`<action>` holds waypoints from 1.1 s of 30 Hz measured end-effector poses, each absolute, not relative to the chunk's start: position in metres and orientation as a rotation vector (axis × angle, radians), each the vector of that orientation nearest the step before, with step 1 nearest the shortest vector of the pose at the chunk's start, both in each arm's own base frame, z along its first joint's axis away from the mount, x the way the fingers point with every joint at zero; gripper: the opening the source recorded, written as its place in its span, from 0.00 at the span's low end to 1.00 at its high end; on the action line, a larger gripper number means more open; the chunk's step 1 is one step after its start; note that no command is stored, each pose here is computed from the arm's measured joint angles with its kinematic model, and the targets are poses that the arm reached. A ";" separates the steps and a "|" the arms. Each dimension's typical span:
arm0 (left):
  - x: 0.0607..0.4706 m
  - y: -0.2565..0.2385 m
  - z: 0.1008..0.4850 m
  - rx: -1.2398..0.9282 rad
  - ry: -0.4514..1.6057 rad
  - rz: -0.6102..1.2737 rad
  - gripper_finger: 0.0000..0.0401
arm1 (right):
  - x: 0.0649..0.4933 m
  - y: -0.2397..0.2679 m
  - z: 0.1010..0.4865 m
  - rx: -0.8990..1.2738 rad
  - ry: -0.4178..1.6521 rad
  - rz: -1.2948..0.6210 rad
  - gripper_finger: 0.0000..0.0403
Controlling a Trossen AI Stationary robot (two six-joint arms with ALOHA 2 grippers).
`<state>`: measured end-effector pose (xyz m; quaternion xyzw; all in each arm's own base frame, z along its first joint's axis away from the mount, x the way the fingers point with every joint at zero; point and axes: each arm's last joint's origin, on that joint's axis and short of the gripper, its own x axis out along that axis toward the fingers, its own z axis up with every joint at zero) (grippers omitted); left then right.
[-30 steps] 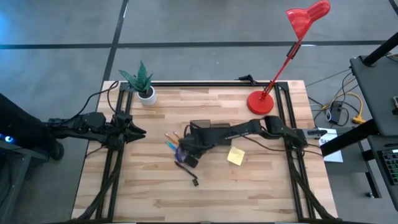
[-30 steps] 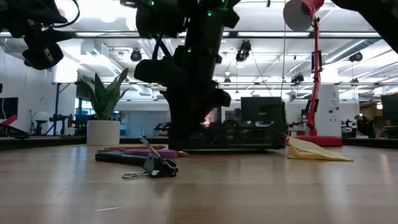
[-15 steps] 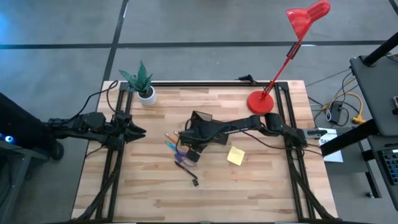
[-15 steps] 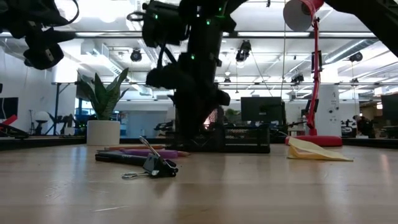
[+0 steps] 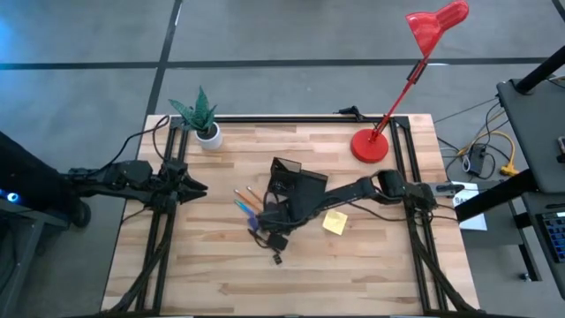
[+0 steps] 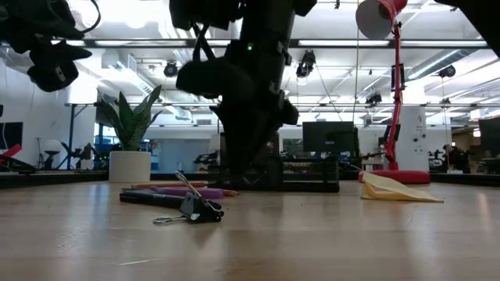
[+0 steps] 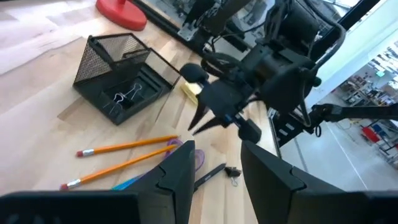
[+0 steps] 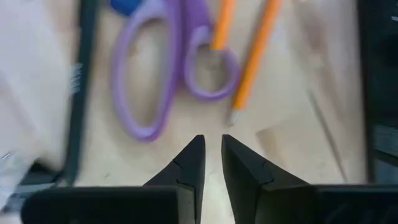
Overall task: Pick and place office supplies into organizer
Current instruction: Put the top orange pencil into the desk organizer
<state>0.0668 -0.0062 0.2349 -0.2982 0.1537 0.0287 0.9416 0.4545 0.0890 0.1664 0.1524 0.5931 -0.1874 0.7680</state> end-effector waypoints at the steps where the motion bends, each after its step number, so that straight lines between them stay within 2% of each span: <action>1: 0.068 -0.006 0.235 -0.608 0.316 0.061 0.29 | 0.454 0.088 0.166 0.337 1.286 -0.419 0.09; 6: 0.079 -0.007 0.230 -0.617 0.400 0.097 0.26 | 0.452 0.082 0.161 0.523 1.305 -0.486 0.03; 10: 0.097 -0.010 0.221 -0.571 0.546 0.142 0.14 | 0.451 0.075 0.163 0.678 1.237 -0.525 0.02; 14: 0.117 -0.012 0.223 -0.393 0.616 0.109 0.02 | 0.441 0.073 0.179 0.632 1.189 -0.480 0.02; 17: 0.129 -0.014 0.227 -0.253 0.614 0.055 0.02 | 0.429 0.072 0.181 0.599 1.205 -0.459 0.02; 24: 0.172 0.001 0.211 -0.018 0.791 -0.003 0.00 | 0.403 0.066 0.178 0.695 1.108 -0.420 0.02; 33: 0.216 0.053 0.200 0.074 0.862 -0.113 0.00 | 0.400 0.064 0.178 0.718 0.996 -0.377 0.02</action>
